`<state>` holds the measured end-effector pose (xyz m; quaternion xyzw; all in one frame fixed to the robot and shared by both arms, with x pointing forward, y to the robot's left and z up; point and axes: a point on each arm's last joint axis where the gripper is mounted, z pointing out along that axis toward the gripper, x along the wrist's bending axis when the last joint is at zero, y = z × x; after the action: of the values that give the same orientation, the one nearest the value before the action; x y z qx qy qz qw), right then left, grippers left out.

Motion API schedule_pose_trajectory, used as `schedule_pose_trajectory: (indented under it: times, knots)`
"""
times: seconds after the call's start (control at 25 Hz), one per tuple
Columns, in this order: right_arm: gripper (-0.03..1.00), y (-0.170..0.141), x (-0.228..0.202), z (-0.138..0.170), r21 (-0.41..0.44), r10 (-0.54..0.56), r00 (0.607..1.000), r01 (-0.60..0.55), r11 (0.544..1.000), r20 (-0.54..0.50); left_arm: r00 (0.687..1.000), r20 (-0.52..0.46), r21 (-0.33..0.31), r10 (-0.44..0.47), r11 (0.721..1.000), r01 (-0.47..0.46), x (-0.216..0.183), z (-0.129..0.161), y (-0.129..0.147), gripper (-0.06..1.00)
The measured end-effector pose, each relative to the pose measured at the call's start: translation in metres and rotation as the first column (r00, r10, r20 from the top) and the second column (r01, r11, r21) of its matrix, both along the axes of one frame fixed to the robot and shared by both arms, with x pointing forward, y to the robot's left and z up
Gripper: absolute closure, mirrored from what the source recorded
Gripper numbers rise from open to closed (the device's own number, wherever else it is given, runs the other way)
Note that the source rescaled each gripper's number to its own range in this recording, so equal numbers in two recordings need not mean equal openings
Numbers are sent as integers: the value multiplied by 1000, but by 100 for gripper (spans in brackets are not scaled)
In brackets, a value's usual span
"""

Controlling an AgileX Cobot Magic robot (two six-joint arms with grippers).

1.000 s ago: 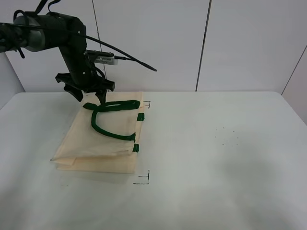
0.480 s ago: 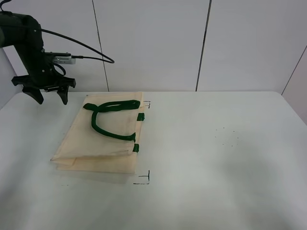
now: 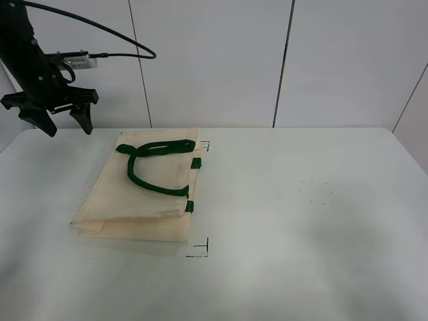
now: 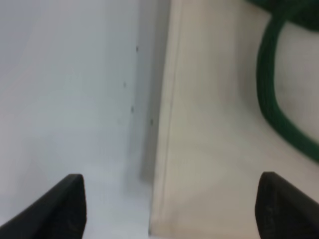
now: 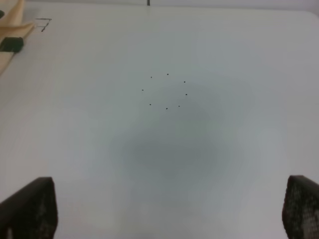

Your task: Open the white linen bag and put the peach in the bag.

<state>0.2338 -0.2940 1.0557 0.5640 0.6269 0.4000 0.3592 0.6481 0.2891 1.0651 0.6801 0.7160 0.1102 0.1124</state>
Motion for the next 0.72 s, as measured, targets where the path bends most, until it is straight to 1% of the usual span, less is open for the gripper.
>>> schedule_pose_trajectory:
  times: [0.08,0.16,0.2,0.28,0.36,0.44,0.48,0.56,0.64,0.72]
  knots:
    - [-3,0,0,0,0,0,1000,0,1000,0,1000,3,2,-6,1000,6,-22,11,-1,-6]
    - [-3,0,0,0,0,0,1000,0,1000,0,1000,-17,2,-8,1000,8,-48,14,-1,-6]
    - [-3,0,0,0,0,0,1000,0,1000,0,1000,-13,2,-8,1000,8,-62,19,0,-6]
    - [-3,0,0,0,0,0,1000,0,1000,0,999,-32,5,-14,1000,14,-93,20,1,-6]
    - [-3,0,0,0,0,0,1000,0,1000,0,999,-26,9,-20,1000,20,-127,24,3,-6]
    - [-3,0,0,0,0,0,1000,0,1000,0,999,-39,14,-24,1000,24,-162,19,4,-6]
    - [-3,0,0,0,0,0,1000,0,1000,0,999,-31,17,-31,999,31,-179,18,5,-6]
    - [-3,0,0,0,0,0,1000,0,1000,0,998,-33,22,-50,998,51,-210,7,6,-6]
    - [-3,0,0,0,0,0,1000,0,1000,0,998,13,27,-65,998,65,-237,-2,7,-6]
    - [-3,0,0,0,0,0,1000,0,1000,0,997,39,29,-70,997,69,-262,-15,8,-6]
